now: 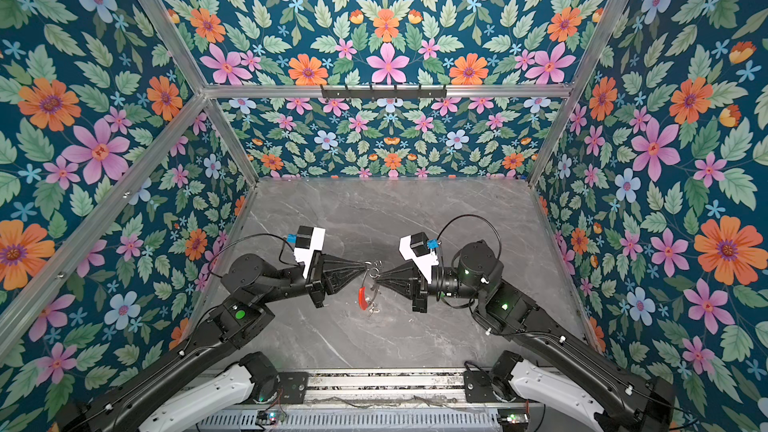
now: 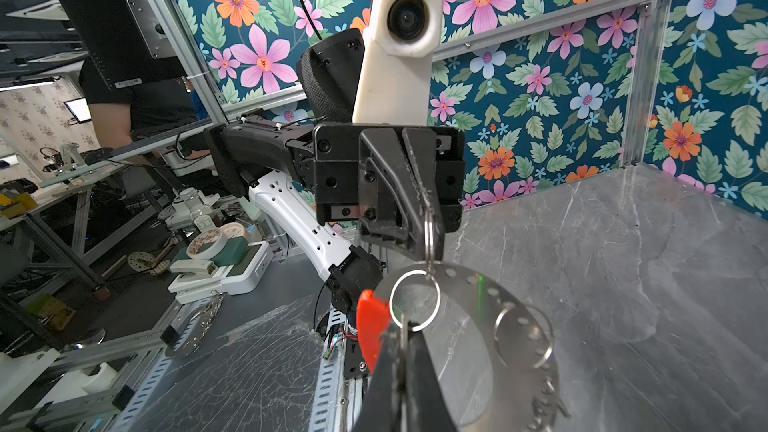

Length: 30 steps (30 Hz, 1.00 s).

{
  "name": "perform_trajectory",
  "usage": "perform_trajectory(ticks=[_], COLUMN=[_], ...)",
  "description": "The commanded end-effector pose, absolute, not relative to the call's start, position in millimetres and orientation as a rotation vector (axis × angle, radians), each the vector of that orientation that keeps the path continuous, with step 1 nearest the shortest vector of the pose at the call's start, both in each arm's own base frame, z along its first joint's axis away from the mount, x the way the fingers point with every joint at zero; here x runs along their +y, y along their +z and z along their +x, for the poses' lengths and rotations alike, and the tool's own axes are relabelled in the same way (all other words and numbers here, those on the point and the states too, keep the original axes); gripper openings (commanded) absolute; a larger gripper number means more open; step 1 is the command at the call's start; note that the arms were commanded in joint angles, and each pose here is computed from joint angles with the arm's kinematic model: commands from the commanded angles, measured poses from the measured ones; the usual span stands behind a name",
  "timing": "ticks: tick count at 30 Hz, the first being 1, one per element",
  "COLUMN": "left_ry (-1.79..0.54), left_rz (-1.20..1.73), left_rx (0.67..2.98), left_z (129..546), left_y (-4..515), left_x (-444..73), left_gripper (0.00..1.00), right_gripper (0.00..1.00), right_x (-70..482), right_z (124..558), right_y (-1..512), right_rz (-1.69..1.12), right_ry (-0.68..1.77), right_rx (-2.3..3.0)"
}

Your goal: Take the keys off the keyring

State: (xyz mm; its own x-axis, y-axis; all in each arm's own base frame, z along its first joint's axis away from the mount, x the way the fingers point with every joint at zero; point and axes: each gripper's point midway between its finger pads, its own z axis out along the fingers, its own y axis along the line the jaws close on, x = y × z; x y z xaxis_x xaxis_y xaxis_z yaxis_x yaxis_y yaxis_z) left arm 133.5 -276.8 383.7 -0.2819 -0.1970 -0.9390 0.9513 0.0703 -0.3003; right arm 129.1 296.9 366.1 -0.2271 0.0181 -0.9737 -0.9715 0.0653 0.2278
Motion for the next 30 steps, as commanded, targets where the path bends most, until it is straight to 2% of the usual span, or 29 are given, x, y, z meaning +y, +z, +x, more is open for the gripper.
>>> perform_trajectory(ticks=[1,30], left_ry=[-1.329,-1.128], left_rz=[0.742,0.614], left_rx=[1.299,1.36], left_z=[150.7,174.5], left_y=[396.1,388.9], left_x=[-268.6,-248.5], left_gripper=[0.0,0.0], right_gripper=[0.0,0.0], right_x=[298.5,323.2], right_z=[123.7,119.5], right_y=[372.8,387.8], right_rz=[-1.038,-0.939], right_ry=[1.369,1.524], right_rx=[1.366,1.358])
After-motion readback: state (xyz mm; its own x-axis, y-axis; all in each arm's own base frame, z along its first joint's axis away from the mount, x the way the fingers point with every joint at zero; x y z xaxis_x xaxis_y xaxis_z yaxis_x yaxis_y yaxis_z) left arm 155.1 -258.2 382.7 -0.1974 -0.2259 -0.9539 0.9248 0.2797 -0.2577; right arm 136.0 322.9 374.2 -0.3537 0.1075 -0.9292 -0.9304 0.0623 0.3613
